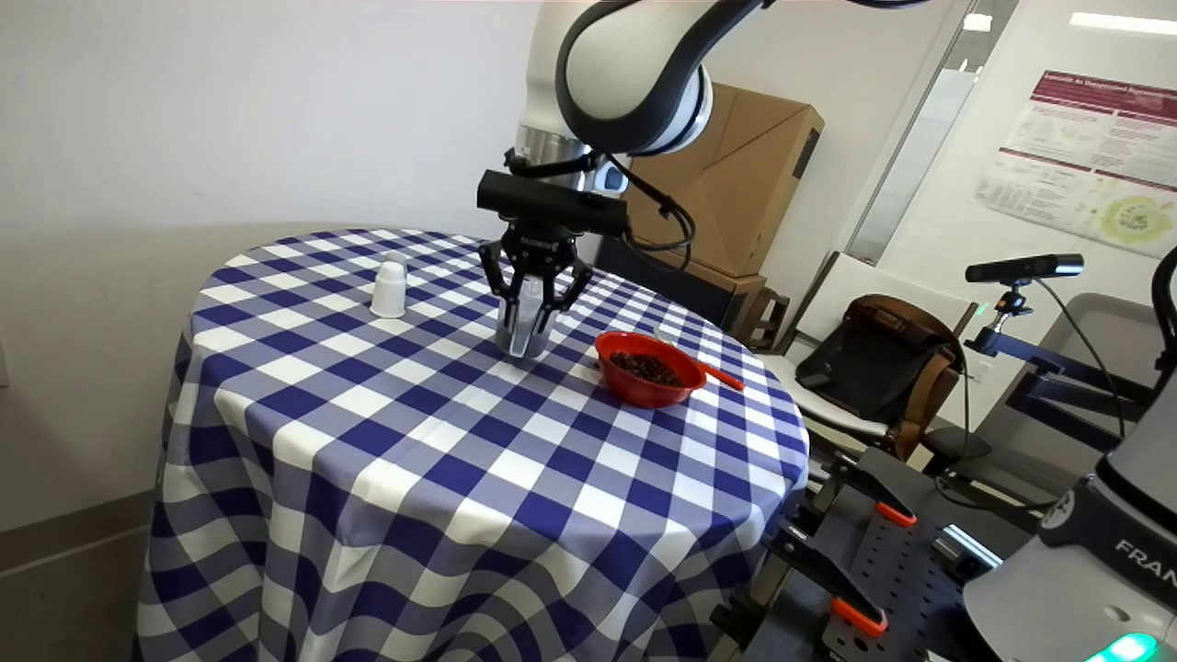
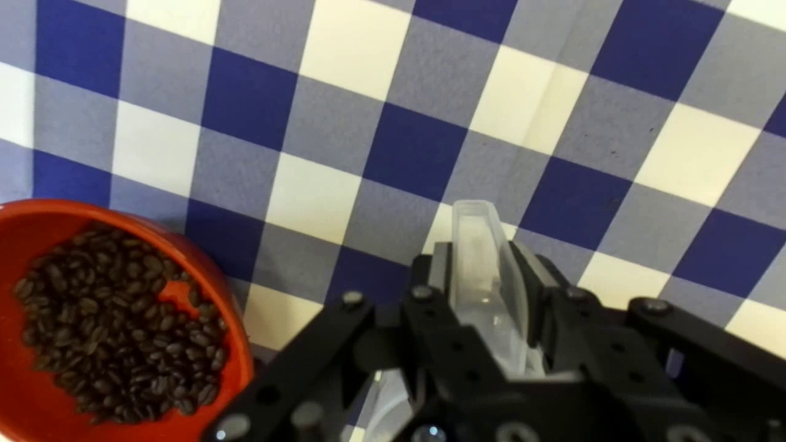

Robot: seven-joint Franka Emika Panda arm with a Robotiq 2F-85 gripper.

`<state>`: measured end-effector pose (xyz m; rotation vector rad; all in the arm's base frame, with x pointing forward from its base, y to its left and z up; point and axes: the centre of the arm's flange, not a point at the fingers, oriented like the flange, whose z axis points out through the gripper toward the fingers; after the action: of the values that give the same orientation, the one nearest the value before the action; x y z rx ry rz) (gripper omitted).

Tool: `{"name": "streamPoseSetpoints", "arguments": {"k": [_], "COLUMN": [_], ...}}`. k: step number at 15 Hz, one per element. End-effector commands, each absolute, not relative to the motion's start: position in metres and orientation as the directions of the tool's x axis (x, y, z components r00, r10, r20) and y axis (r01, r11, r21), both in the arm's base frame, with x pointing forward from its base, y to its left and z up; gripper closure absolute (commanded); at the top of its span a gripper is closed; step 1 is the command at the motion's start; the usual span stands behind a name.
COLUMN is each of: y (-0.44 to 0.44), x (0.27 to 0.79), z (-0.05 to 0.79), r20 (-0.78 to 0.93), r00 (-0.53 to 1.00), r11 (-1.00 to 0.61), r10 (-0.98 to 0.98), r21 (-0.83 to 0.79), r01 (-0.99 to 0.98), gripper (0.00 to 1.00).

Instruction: Pick the cup and pour its contents in the bowl

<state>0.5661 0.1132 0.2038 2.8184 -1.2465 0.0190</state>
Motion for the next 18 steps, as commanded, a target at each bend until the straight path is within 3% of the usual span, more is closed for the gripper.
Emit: {"name": "streamPoseSetpoints", "arguments": {"k": [1, 10, 18], "y": [0.105, 0.034, -0.009], "x": [0.567, 0.556, 0.507], "z": [0.22, 0.28, 0.334], "r20": [-0.088, -0.206, -0.289], "r00": [0.706, 0.742, 0.826], "r11": [-0.707, -0.746, -0.842], "r10": [-0.703, -0.638, -0.483], "r21": [-0.028, -0.074, -0.105], "r01": [-0.707, -0.662, -0.529], "gripper": [0.94, 0.94, 0.94]}}
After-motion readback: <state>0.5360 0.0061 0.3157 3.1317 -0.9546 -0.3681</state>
